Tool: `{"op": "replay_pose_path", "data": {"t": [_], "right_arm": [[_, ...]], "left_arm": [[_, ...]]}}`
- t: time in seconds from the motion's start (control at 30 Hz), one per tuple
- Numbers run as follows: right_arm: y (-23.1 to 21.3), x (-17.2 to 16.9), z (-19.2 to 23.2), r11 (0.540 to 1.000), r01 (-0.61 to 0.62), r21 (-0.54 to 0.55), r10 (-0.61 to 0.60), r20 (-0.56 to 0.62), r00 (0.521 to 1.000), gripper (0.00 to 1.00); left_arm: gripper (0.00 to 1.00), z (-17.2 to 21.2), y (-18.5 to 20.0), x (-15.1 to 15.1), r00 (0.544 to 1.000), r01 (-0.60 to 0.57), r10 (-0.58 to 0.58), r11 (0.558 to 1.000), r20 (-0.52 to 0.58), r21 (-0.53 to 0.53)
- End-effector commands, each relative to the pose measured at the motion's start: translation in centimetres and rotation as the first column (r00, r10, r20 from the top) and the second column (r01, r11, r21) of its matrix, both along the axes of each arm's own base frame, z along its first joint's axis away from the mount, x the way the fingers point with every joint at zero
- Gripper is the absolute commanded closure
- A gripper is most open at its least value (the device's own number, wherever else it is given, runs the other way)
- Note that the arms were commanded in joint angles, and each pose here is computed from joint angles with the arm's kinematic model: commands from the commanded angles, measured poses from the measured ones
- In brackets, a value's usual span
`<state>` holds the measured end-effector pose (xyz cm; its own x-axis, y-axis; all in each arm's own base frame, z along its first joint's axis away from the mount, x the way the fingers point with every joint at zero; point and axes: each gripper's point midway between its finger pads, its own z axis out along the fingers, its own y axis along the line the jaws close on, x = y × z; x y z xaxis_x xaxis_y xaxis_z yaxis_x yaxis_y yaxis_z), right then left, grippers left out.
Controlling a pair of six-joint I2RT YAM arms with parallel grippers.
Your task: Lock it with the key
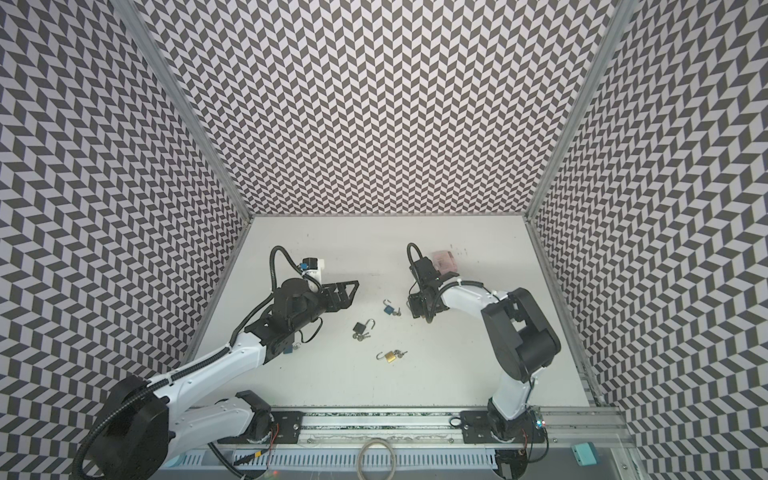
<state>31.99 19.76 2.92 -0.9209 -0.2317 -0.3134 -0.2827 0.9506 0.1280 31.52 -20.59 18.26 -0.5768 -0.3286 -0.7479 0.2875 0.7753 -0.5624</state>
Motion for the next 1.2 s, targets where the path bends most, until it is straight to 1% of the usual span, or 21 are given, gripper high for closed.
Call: {"op": "replay_pose_path", "data": {"t": [0.0, 0.13, 0.23, 0.37, 0.9, 1.07, 1.17], "right_arm": [[0.2, -0.3, 1.2, 1.000, 0.002, -0.005, -0.002, 0.035, 0.999, 0.47], [0.2, -0.5, 0.6, 0.999, -0.004, -0.040, 0.005, 0.026, 1.000, 0.54], [0.0, -0.7, 0.3, 0.997, -0.006, -0.073, 0.008, 0.025, 1.000, 0.56], [-0.3, -1.0, -0.1, 0.992, -0.009, -0.123, 0.013, 0.026, 1.000, 0.56], [0.2, -2.2, -1.8, 0.981, -0.060, -0.184, 0.058, -0.020, 0.998, 0.58], [0.1, -2.2, -1.9, 0.979, -0.062, -0.195, 0.058, -0.022, 0.998, 0.63], [0.3, -2.0, -1.4, 0.980, -0.055, -0.189, 0.056, 0.000, 0.998, 0.70]], "left_arm": [[0.05, 0.4, -0.3, 0.0, 1.000, 0.010, -0.010, 1.000, 0.015, -0.013], [0.05, 0.4, -0.4, 0.0, 1.000, 0.011, -0.011, 1.000, 0.014, -0.014], [0.05, 0.5, -0.3, 0.0, 1.000, 0.008, -0.008, 1.000, 0.014, -0.012], [0.06, 0.5, -0.1, 0.0, 1.000, 0.001, -0.001, 1.000, 0.013, -0.011], [0.07, 0.3, 0.2, -0.2, 1.000, -0.011, 0.011, 1.000, 0.007, -0.015], [0.08, 0.3, 0.3, -0.2, 1.000, -0.020, 0.020, 1.000, 0.010, -0.018], [0.08, 0.6, 0.3, -0.1, 1.000, -0.018, 0.018, 1.000, 0.008, -0.023]]}}
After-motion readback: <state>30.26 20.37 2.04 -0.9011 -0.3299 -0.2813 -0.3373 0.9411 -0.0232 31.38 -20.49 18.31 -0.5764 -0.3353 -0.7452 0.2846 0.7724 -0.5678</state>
